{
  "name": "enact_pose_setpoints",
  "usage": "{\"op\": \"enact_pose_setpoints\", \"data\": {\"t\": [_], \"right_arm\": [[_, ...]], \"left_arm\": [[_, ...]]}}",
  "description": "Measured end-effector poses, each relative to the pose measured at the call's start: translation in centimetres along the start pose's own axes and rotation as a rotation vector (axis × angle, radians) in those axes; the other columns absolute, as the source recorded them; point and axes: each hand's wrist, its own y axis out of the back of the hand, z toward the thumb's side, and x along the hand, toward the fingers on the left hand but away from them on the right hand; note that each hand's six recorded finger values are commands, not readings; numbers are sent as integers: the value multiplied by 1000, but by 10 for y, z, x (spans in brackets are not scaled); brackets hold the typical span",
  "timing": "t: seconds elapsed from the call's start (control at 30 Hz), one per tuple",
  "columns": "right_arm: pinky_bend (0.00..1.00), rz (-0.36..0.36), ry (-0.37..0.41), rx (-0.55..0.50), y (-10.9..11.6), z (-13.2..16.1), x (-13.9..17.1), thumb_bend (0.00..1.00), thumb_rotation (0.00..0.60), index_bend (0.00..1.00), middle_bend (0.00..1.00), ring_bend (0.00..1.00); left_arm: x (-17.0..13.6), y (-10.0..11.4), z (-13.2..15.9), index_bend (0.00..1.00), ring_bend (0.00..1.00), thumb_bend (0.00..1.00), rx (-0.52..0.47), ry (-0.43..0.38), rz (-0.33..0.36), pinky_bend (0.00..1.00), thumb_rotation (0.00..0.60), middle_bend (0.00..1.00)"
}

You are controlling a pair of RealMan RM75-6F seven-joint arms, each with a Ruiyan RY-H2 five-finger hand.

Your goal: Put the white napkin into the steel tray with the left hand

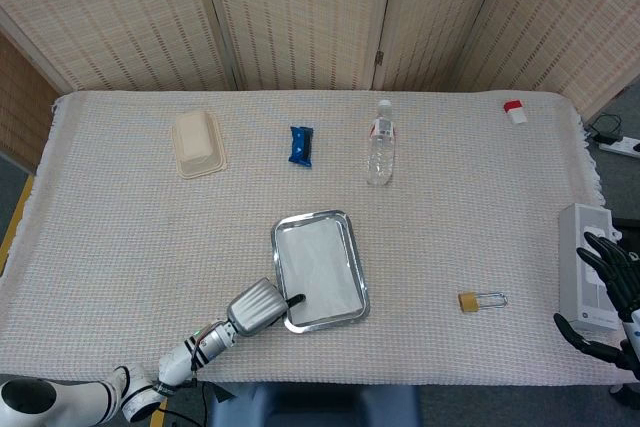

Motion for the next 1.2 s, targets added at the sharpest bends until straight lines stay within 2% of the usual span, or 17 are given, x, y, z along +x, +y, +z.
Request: {"op": "enact_pose_setpoints", "data": {"t": [0.4, 0.77, 1.2], "right_arm": [[0, -10, 2, 2, 2, 1, 1, 398, 600, 0, 0, 0], [0, -13, -8, 9, 1, -1, -1, 397, 600, 0, 0, 0], [0, -7, -7, 18, -2, 0, -1, 398, 600, 0, 0, 0]], "left_arm": [[3, -4, -11, 308, 1000, 891, 26, 9, -3, 1000, 600, 1000], [3, -8, -20, 306, 1000, 890, 11, 31, -4, 1000, 600, 1000], [-8, 15, -20, 299, 1000, 861, -1, 26, 93, 1000, 600, 1000]]}}
